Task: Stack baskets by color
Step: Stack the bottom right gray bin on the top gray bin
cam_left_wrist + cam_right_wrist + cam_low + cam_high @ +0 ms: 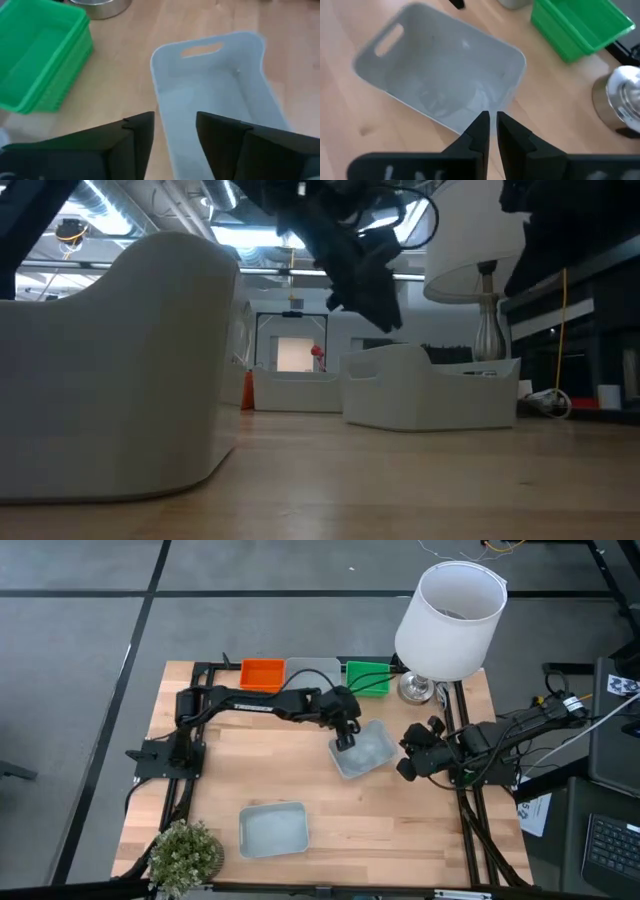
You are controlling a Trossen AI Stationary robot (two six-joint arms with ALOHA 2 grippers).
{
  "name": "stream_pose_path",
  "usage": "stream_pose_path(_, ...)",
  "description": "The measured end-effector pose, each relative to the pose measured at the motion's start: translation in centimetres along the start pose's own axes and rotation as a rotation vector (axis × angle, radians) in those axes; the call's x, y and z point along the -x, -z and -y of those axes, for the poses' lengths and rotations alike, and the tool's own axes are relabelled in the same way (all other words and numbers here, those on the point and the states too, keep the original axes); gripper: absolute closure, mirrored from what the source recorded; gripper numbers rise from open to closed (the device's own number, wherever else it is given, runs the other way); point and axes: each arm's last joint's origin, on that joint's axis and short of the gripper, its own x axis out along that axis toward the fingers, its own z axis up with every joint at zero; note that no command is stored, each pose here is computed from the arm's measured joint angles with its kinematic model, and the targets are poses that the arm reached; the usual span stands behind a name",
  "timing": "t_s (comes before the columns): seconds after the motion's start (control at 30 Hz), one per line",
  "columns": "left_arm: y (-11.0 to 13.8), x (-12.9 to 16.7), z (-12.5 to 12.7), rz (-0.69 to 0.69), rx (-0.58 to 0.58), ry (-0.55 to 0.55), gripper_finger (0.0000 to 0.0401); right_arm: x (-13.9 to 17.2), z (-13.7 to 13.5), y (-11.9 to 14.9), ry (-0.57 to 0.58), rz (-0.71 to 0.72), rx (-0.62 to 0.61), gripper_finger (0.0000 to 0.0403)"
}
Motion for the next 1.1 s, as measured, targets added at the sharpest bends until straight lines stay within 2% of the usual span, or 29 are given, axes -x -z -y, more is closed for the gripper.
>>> stream_pose_path(0.23,0.8,-2.0,-0.1,-0.039,0.047,-0.041,0.0228,-0.7,0.3,1.2,0.028,-0.018,-0.017,0.0366)
stream_pose_path(0.33,1.4,-2.5,-0.2,-0.071,0.043,-0.081,0.0227,-0.9,0.4,1.5,0.035,-0.025,-0.011,0.0366)
stream_pose_path(0.7,3.0,-4.8,0.4,-0.115,0.064,-0.060,0.0227,-0.9,0.4,1.5,0.038,-0.027,-0.009,0.0366)
stream_pose_path(0.87,5.1,-6.9,0.4,-0.196,0.097,-0.078,0.0230,-0.9,0.4,1.5,0.035,-0.024,-0.011,0.0366)
stream_pose_path(0.97,5.7,-7.4,0.5,-0.218,0.092,-0.079,0.0262,-0.9,0.4,1.5,0.036,-0.025,-0.010,0.0366)
stream_pose_path(1.1,5.6,-6.8,1.3,-0.236,0.054,-0.058,0.0371,-0.9,0.4,1.5,0.040,-0.021,-0.006,0.0366)
